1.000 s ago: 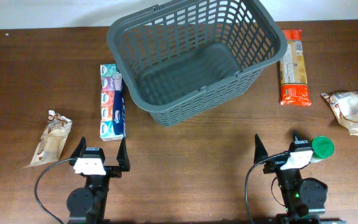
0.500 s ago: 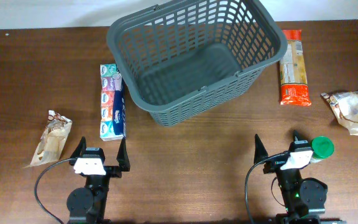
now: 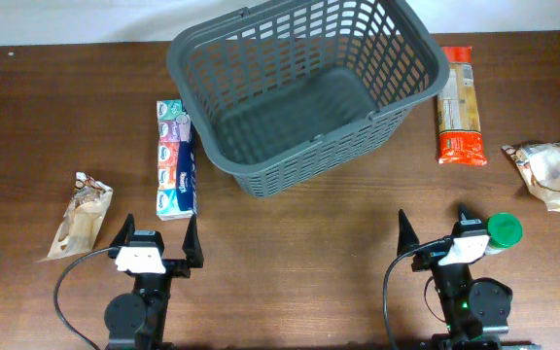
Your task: Pack container
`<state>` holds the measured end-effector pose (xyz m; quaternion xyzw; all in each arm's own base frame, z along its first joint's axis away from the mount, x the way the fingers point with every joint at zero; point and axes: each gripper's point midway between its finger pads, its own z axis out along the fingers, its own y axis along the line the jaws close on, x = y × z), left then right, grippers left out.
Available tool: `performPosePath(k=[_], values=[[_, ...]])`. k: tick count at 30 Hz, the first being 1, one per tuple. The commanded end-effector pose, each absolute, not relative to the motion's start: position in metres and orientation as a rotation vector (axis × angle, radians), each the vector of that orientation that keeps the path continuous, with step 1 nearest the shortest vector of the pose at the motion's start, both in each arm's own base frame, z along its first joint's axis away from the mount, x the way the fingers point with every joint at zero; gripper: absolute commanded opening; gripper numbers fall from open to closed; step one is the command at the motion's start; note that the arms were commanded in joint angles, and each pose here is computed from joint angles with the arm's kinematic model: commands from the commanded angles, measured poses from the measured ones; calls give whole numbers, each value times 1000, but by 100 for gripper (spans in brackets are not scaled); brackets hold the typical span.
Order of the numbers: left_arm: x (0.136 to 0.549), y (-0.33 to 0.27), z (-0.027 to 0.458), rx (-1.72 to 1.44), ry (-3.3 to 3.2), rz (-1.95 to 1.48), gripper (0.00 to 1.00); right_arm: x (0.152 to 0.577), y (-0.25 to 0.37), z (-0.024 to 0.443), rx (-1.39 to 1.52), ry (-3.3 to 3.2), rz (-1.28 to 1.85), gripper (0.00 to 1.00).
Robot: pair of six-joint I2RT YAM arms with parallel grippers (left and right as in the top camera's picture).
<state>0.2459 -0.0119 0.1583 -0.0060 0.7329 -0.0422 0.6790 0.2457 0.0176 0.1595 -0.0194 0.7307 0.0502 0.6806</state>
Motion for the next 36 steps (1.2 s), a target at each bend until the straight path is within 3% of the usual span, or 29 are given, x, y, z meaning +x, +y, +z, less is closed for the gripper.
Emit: performPosePath(k=[1, 36], values=[[246, -8, 156, -34, 1651, -82, 99, 245, 17, 158, -44, 1641, 102, 99], [246, 7, 160, -99, 1633, -13, 99, 245, 17, 159, -44, 1636, 102, 99]])
